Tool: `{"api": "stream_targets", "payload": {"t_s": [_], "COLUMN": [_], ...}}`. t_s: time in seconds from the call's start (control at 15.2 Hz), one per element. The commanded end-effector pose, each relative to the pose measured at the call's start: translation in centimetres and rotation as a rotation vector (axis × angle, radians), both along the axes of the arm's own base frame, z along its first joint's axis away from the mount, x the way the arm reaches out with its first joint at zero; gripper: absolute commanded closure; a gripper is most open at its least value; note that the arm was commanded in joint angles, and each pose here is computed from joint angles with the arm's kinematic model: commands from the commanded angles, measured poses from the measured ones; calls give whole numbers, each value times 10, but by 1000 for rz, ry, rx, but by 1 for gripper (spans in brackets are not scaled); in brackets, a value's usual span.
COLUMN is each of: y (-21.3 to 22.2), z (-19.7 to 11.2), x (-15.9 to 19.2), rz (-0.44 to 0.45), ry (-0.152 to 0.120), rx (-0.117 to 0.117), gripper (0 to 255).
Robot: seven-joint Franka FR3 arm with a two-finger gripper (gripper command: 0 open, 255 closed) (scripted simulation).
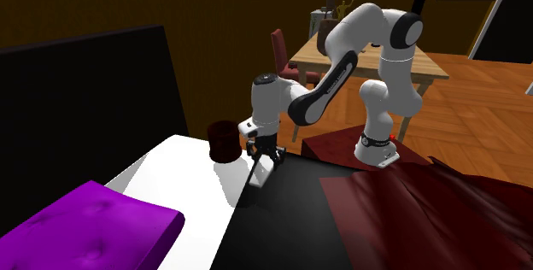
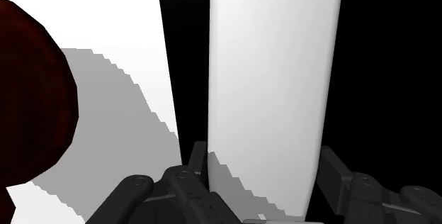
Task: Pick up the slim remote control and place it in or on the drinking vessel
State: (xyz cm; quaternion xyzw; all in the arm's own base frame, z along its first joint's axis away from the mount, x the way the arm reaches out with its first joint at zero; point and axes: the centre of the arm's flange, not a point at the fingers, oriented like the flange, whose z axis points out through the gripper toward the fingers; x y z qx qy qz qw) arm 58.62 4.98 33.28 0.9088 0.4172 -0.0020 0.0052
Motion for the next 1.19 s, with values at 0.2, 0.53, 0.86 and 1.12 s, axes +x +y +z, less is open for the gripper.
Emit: {"api": "stream_targets", "payload": {"t_s": [0.2,0.53,0.86,1.12], "y": [0,0,0,0], "z": [26,53,79,100], "x": [0,0,0,0], "rz": [0,0,0,0], "ry": [0,0,0,0], "rx": [0,0,0,0], "gripper": [255,255,255,255]}}
